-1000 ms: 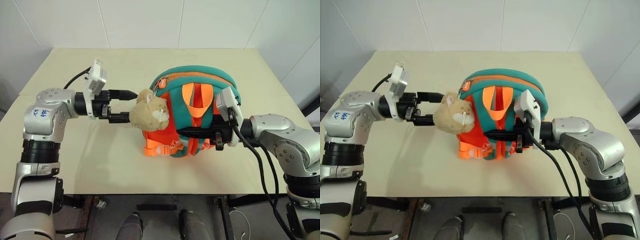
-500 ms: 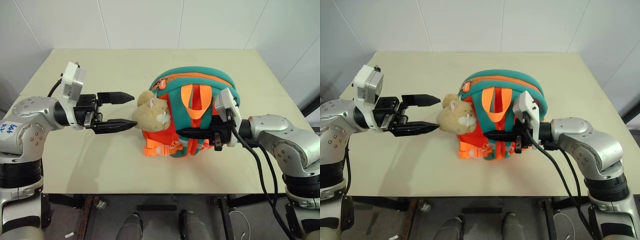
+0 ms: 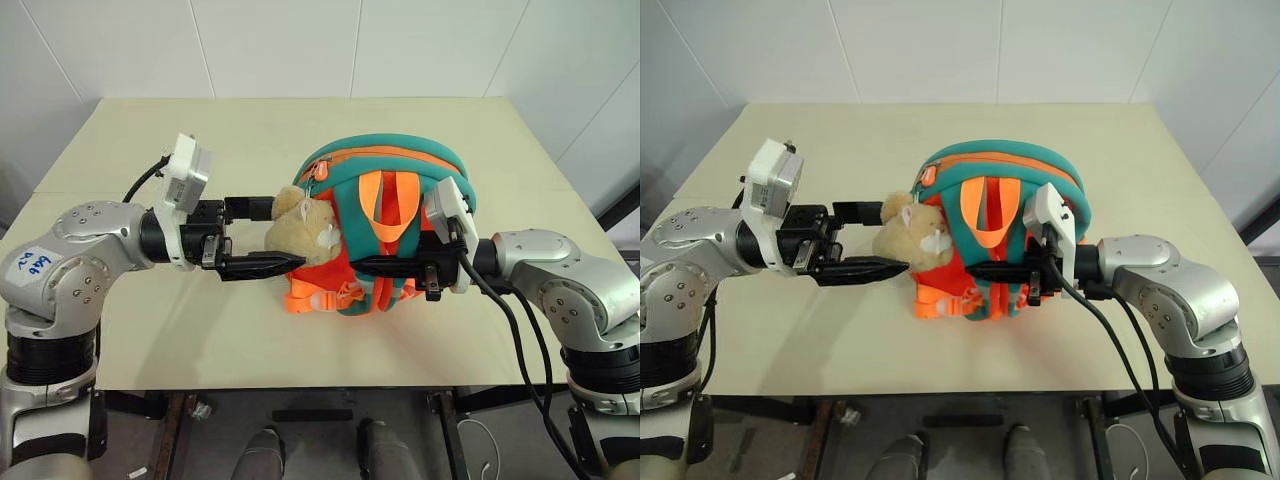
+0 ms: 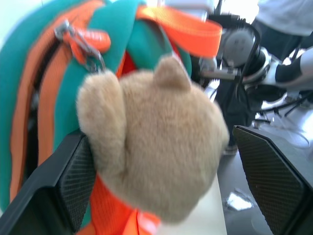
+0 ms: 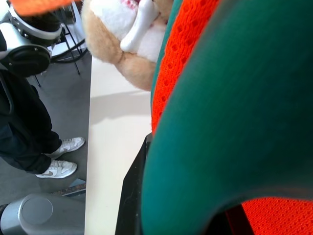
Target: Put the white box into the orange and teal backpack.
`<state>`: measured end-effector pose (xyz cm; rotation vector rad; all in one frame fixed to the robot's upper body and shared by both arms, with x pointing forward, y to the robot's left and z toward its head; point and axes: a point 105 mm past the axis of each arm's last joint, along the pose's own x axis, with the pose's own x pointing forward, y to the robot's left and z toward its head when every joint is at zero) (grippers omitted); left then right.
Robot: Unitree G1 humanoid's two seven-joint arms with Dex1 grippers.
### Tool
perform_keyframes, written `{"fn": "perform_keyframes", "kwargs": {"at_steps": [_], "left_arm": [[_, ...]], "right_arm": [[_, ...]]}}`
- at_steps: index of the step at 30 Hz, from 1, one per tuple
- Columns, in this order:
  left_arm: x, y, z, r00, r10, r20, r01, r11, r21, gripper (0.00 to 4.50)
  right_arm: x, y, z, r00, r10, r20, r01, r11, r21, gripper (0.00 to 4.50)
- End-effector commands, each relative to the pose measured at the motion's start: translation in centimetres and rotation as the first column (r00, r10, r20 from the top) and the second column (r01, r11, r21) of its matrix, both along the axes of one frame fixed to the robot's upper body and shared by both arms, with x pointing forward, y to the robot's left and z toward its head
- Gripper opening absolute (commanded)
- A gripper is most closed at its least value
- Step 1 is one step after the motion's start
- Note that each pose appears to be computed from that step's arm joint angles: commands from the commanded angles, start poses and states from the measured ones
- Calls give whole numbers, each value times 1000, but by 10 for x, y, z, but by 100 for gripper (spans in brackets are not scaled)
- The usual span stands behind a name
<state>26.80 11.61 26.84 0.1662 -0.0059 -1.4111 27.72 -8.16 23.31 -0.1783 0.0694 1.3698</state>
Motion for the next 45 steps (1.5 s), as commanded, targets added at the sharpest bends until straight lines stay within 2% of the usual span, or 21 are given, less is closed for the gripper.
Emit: {"fn": "perform_keyframes", "kwargs": {"at_steps": [1, 8, 12, 22, 34, 39, 44, 45], "left_arm": [[4, -3, -1, 999, 38, 33, -40, 997, 64, 359], [13, -5, 1, 997, 61, 36, -64, 996, 64, 152], [17, 0, 11, 995, 92, 43, -93, 995, 35, 82], [42, 28, 38, 964, 265, 36, -265, 964, -15, 70], [56, 53, 33, 944, 320, -79, -324, 945, -49, 69], [68, 66, 20, 921, 367, -134, -374, 927, -28, 69], [82, 82, -18, 869, 463, -177, -445, 886, 130, 69], [85, 86, -31, 854, 489, -178, -456, 868, 197, 69]], "right_arm": [[-2, 0, 11, 998, 0, 59, -1, 1000, 13, 0], [-3, 1, 11, 998, 6, 55, -8, 1000, 27, 0], [-7, 1, 11, 998, 13, 56, -17, 998, 68, 0], [-15, -2, 9, 996, 3, 92, -22, 979, 202, 0], [-21, -4, 5, 996, -14, 90, -8, 972, 236, 0], [-22, -5, 4, 996, -23, 91, 1, 972, 236, 0], [-22, -6, 4, 996, -30, 90, 8, 971, 237, 0], [-21, -6, 4, 996, -31, 89, 9, 971, 238, 0]]}}
